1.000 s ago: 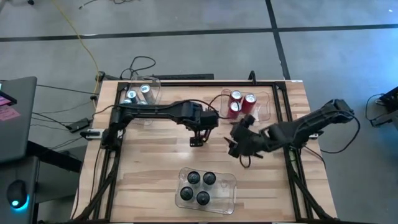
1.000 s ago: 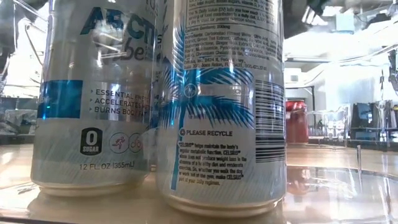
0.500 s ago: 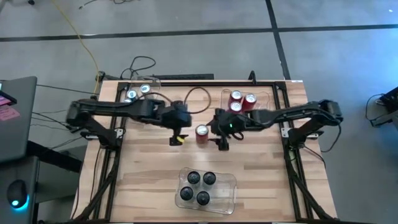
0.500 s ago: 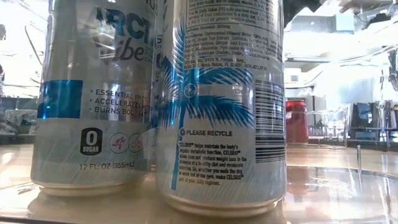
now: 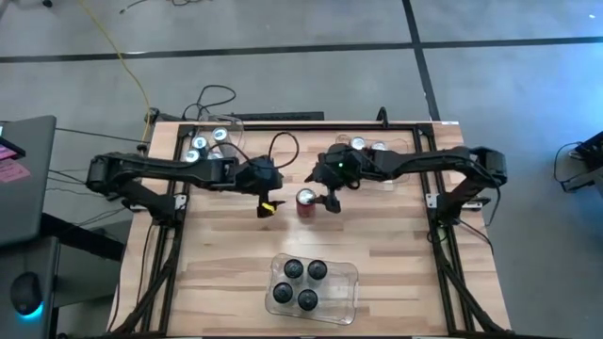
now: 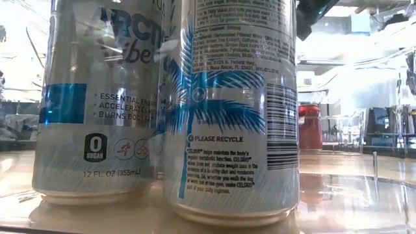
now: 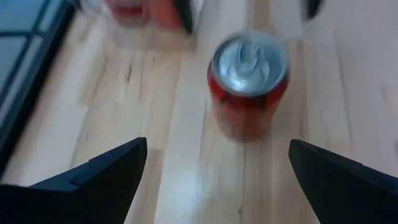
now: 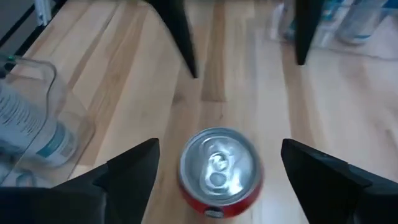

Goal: Sort soda cans
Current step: Put the red soda can into the top right transparent bin

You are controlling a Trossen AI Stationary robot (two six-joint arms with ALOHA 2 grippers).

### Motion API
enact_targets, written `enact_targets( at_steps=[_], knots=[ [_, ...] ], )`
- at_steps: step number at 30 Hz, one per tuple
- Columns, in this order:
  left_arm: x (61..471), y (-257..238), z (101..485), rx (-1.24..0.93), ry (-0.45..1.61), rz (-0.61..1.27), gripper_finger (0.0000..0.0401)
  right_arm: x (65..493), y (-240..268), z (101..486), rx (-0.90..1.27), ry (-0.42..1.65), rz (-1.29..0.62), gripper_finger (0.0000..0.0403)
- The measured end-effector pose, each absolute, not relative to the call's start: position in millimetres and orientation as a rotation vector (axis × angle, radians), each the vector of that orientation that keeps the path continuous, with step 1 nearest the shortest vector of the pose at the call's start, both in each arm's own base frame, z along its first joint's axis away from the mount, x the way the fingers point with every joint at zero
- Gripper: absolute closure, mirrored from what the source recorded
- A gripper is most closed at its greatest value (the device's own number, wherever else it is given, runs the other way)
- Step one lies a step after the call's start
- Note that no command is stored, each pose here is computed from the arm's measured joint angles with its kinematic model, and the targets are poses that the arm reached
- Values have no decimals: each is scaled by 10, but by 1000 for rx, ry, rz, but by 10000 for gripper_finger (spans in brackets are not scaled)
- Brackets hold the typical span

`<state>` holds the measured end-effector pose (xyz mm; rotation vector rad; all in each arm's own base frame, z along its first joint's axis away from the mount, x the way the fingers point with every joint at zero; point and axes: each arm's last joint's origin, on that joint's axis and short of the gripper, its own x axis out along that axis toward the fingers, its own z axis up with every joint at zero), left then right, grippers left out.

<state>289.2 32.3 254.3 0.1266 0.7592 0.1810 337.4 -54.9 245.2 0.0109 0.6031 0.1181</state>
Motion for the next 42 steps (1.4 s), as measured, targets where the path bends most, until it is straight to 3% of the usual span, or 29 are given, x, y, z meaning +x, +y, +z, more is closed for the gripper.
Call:
enact_targets(
  at_steps=[7,28,33,38,42],
  knots=[
    [3022,480,2423,113,716,228,14,3485,-533,2315,28,651,130,6],
    [3112,578,2322,90,705,234,14,3650,-585,1965,-10,735,151,5],
    [3115,582,2330,90,697,249,14,3649,-585,1964,-25,735,157,38],
    [3113,594,2332,88,696,296,14,3649,-585,1966,-26,734,157,112],
    [3102,605,2340,85,696,348,14,3640,-574,1988,-17,733,152,120]
  ],
)
